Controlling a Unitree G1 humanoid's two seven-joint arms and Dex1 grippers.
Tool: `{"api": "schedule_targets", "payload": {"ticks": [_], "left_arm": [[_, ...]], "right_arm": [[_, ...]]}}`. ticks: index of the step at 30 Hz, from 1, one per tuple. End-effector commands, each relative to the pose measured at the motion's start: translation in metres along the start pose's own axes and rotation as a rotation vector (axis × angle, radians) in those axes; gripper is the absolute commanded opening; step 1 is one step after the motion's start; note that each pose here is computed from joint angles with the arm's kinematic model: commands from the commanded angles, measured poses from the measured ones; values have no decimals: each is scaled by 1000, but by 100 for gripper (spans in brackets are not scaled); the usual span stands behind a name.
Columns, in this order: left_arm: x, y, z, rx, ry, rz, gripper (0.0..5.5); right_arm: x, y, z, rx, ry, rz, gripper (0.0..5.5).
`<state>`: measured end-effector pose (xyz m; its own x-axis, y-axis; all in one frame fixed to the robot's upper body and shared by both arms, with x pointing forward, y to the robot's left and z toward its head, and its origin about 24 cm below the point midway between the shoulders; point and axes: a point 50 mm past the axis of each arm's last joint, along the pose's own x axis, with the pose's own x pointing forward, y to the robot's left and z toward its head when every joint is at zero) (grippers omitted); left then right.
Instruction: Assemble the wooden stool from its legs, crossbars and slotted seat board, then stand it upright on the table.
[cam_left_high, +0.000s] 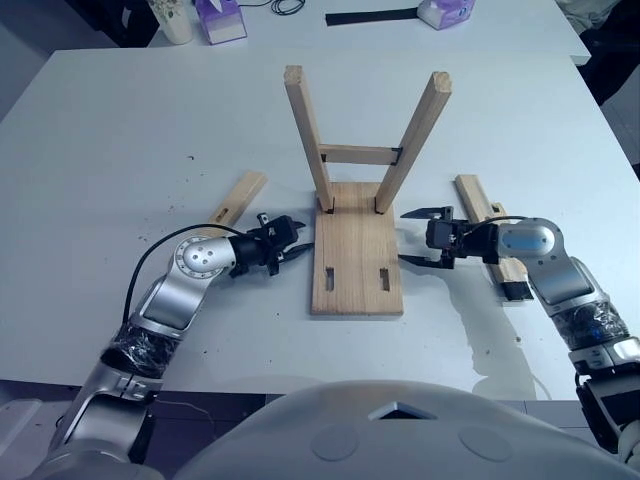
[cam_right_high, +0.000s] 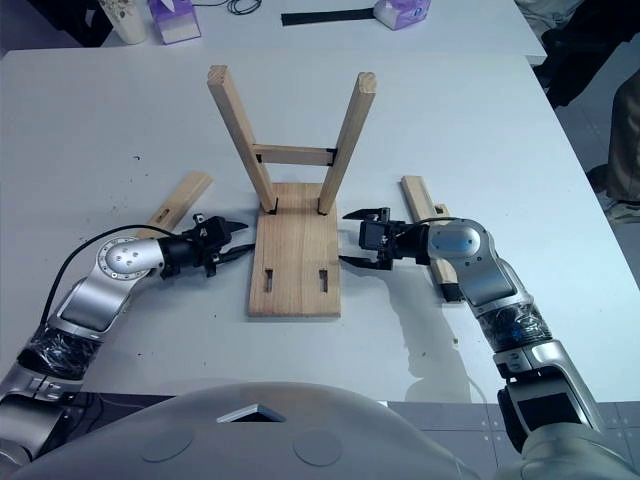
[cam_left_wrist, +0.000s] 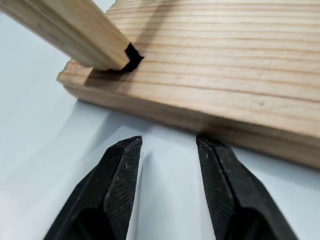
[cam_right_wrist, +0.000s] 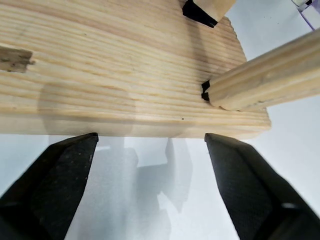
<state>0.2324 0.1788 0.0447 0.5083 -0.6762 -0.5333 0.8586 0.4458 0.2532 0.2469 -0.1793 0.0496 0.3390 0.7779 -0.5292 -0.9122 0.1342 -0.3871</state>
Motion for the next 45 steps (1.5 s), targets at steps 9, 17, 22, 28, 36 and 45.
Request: {"api": "schedule_targets", "payload": {"ticks": [9, 17, 22, 28, 36, 45], "left_arm": [[-62, 19, 19, -219, -89, 258, 206], [-77, 10, 9, -357, -110, 530, 206], [-73, 18, 10, -373, -117, 630, 206], [-70, 20, 8, -376, -112, 651, 206], [-66, 17, 9, -363, -107, 631, 206], [-64, 12, 7, -359, -89, 620, 206]], "right_arm": [[-99, -5, 8, 385, 0, -592, 458], [-129, 23, -24, 635, 321, -842, 477], [-129, 21, -43, 717, 353, -935, 477], [-122, 36, -61, 780, 385, -882, 477], [-108, 46, -55, 770, 314, -804, 477], [-100, 61, -54, 773, 341, -753, 477]]}}
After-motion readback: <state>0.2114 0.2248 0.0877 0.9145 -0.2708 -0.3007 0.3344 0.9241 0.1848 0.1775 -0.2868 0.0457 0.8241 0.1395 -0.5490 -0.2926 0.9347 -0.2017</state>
